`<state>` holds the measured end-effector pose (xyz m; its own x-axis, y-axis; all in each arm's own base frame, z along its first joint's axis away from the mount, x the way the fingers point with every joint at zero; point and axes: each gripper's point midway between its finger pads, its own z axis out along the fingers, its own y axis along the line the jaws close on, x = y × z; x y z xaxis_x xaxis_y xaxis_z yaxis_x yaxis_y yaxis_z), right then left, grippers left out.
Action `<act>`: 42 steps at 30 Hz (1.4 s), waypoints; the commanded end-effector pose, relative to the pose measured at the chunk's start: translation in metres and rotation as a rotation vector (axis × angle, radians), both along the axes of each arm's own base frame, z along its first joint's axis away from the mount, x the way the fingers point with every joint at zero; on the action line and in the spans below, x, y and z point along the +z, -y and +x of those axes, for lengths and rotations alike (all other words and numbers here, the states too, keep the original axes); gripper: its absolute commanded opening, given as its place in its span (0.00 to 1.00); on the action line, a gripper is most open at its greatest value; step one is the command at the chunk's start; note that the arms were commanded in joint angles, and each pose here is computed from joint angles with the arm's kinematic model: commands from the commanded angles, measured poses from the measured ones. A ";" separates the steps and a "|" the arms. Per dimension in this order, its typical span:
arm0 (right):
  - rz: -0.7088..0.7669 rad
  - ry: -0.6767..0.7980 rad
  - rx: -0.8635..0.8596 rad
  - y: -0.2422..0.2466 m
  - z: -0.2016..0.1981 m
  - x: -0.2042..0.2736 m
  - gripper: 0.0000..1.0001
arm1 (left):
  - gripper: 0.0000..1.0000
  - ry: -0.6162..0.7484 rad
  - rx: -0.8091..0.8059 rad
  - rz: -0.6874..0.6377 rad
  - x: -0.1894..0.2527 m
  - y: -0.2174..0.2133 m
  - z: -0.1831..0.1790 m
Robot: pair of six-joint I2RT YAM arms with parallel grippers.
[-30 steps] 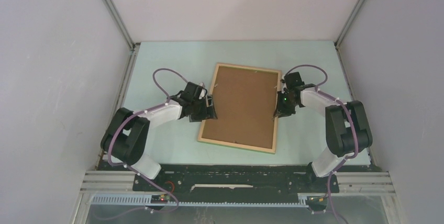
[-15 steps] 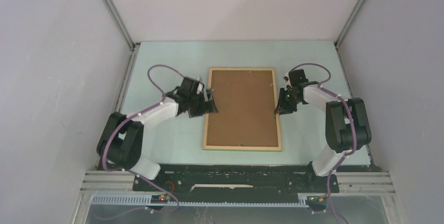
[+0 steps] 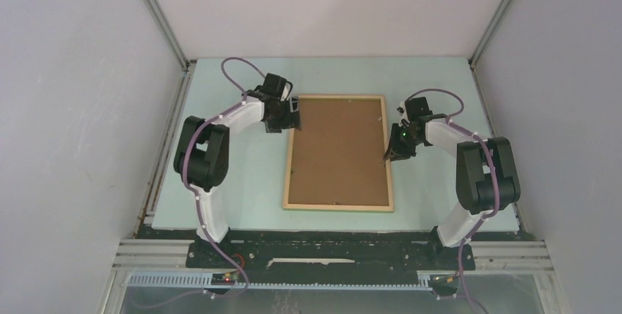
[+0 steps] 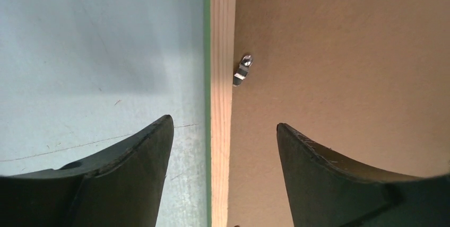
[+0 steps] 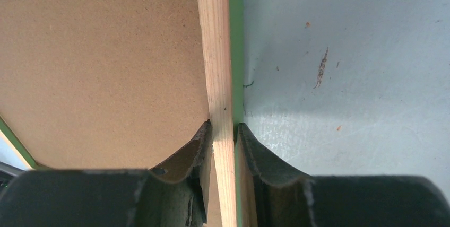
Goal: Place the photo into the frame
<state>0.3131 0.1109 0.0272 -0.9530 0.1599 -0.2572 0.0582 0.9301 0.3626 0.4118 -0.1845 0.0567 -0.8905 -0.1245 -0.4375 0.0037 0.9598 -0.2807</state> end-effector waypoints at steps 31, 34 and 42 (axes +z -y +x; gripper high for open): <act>0.061 0.073 0.052 -0.018 0.015 0.023 0.28 | 0.58 0.007 0.041 0.168 -0.020 -0.010 0.033; 0.061 0.074 0.054 -0.018 0.015 0.023 0.27 | 0.54 0.011 0.062 0.160 -0.021 -0.013 0.036; 0.060 0.069 0.058 -0.019 0.013 0.022 0.25 | 0.37 -0.031 0.092 0.130 -0.033 -0.014 0.043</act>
